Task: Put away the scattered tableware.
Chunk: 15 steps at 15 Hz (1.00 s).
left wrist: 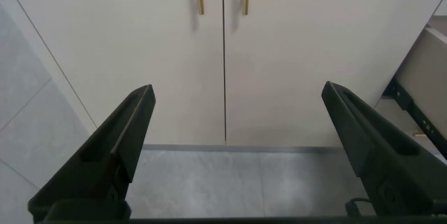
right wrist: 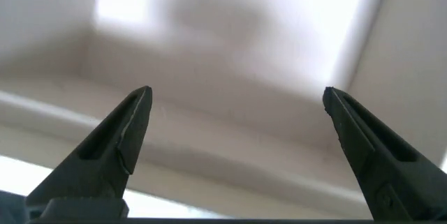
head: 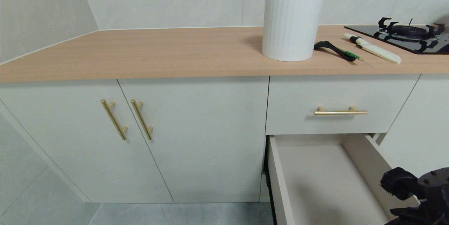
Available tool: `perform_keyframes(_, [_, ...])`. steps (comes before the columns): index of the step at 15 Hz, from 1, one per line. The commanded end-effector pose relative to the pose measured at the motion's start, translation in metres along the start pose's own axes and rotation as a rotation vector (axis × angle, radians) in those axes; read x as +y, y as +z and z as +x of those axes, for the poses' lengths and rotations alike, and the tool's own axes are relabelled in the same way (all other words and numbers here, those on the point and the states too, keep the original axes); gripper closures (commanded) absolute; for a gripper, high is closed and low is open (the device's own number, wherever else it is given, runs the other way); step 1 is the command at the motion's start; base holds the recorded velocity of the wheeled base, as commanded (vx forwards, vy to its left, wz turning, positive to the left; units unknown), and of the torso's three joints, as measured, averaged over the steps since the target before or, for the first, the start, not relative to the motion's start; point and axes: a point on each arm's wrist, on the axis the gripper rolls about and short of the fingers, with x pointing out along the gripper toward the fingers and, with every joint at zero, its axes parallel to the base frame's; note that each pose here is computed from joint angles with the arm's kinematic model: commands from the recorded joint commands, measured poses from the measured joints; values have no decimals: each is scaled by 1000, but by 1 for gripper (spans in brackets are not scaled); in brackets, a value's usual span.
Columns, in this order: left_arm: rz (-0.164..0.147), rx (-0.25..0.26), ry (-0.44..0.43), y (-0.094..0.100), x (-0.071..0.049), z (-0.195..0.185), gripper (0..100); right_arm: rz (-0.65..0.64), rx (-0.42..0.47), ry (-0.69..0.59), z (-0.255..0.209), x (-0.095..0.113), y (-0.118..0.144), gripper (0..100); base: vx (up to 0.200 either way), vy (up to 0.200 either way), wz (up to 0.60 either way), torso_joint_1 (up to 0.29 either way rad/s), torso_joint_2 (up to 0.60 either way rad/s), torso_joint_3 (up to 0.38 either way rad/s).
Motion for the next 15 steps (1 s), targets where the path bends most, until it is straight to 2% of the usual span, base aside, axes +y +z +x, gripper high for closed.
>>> perform_keyframes(1, [0,1,2,0,0,0,0,24,-38,4,-23,-1,36,0,0,0,0,0,0,0])
perform_keyframes(3, [0,1,1,0,0,0,0,55,-1,21,-40,-1,59,0,0,0,0,0,0,0])
perform_keyframes(4, [0,1,1,0,0,0,0,70,-24,86,-55,-2,82,0,0,0,0,0,0,0])
perform_keyframes(6, [0,1,1,0,0,0,0,115,-67,138,-60,-11,95,0,0,0,0,0,0,0])
perform_keyframes(11, [0,1,1,0,0,0,0,139,-156,116,-61,-21,97,0,0,0,0,0,0,0])
perform_keyframes(15, [0,1,1,0,0,0,0,118,-165,115,-63,-21,96,0,0,0,0,29,-158,-120])
